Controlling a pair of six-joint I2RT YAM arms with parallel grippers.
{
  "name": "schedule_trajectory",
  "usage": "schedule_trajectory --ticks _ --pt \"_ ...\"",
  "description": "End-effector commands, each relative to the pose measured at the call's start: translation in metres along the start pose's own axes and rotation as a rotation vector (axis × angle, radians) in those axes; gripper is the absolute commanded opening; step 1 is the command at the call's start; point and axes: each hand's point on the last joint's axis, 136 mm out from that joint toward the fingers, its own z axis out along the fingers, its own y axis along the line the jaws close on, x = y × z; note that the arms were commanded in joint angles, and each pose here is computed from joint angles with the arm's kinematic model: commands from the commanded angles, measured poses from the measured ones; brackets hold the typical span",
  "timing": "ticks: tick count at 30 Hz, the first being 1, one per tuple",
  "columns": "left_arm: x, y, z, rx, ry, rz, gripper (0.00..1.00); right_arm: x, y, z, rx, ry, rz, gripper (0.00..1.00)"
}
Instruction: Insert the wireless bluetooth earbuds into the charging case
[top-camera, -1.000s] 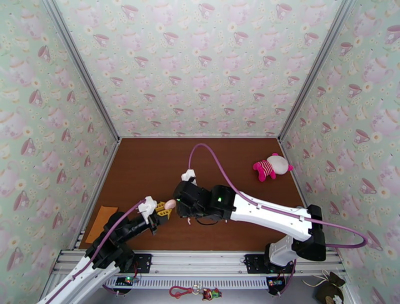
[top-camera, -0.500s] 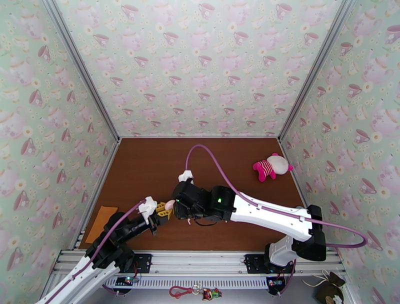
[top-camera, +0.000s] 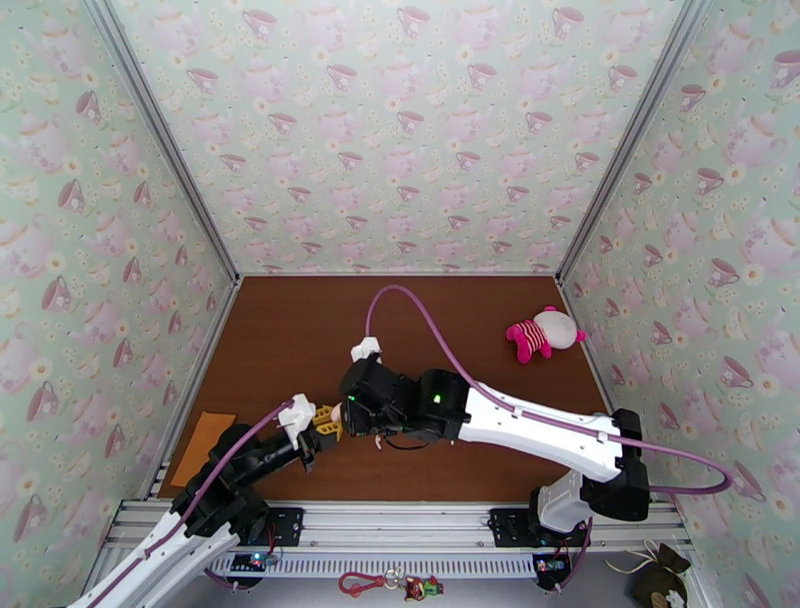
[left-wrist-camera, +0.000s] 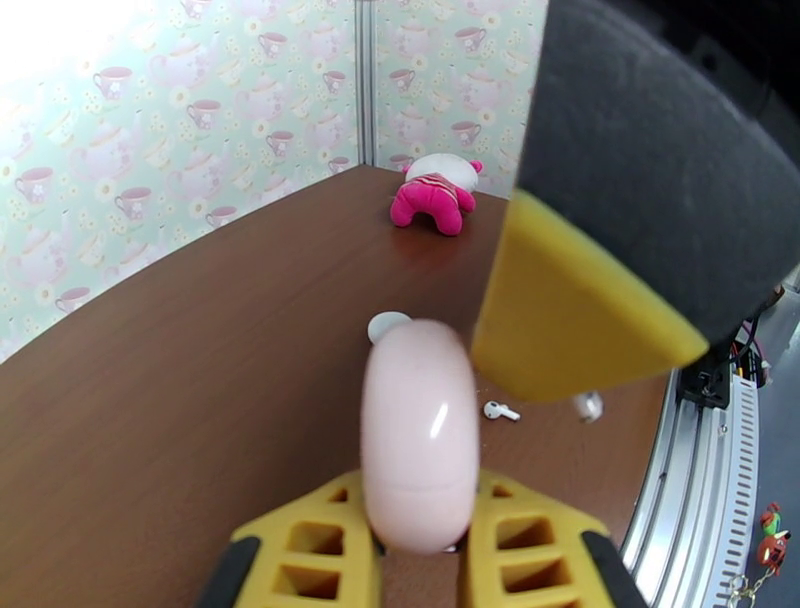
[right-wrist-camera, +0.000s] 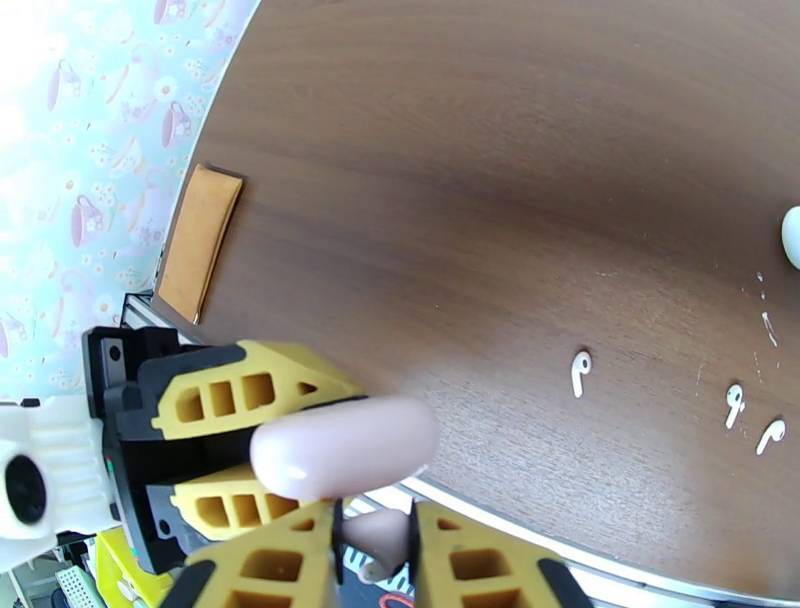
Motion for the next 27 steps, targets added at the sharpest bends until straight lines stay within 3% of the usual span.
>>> schedule_trajectory --ticks 1,27 --pt "0.003 -0.010 0.001 0.053 -0.005 0.023 0.00 -0.007 0.009 -0.002 -0.018 -0.015 -0.022 0.24" --pt "0.001 -0.022 -0.001 0.116 -0.022 0.078 0.00 -0.024 0.008 -0.004 -0.058 -0.029 0.000 0.22"
